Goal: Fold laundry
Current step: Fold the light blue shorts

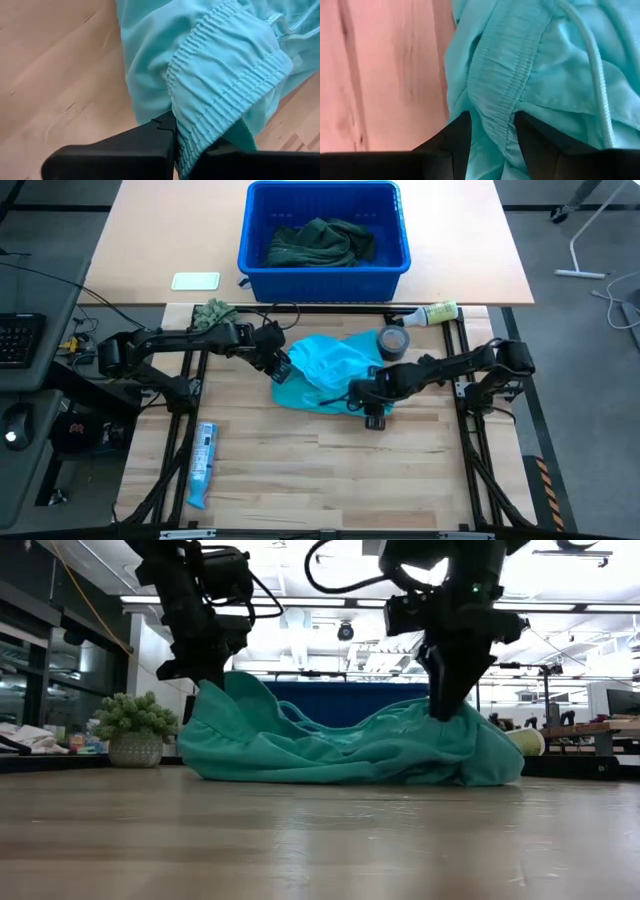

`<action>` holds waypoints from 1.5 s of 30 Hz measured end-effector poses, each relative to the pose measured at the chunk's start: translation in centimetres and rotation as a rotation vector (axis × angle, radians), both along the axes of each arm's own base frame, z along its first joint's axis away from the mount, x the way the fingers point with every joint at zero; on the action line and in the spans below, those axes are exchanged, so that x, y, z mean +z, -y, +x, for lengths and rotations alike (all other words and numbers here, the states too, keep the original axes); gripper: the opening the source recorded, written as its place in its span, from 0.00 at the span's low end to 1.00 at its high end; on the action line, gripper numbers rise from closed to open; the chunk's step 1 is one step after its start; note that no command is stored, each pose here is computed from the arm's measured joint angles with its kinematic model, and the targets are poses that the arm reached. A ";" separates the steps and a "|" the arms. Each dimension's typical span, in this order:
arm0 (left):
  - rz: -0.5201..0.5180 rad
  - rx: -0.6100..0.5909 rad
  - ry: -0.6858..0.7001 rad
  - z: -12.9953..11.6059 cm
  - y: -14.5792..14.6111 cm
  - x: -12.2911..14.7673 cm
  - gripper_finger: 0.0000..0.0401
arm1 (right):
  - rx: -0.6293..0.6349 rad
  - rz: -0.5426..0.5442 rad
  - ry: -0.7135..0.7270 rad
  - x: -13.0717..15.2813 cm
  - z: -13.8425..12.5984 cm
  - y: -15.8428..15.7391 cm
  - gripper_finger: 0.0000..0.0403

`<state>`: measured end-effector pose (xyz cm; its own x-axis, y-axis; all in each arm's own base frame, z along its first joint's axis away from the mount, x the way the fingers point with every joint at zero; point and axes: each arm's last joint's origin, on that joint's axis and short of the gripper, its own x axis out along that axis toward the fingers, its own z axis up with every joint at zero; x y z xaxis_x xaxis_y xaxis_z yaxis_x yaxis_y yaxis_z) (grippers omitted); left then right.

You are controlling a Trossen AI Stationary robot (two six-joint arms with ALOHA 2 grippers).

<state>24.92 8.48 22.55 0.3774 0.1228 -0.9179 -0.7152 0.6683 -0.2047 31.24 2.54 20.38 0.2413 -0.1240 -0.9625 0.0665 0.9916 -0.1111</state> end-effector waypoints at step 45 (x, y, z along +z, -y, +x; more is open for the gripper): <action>0.631 0.021 1.256 -10.3 3.2 19.2 0.00 | -0.372 0.740 1.215 21.2 -10.5 7.6 0.00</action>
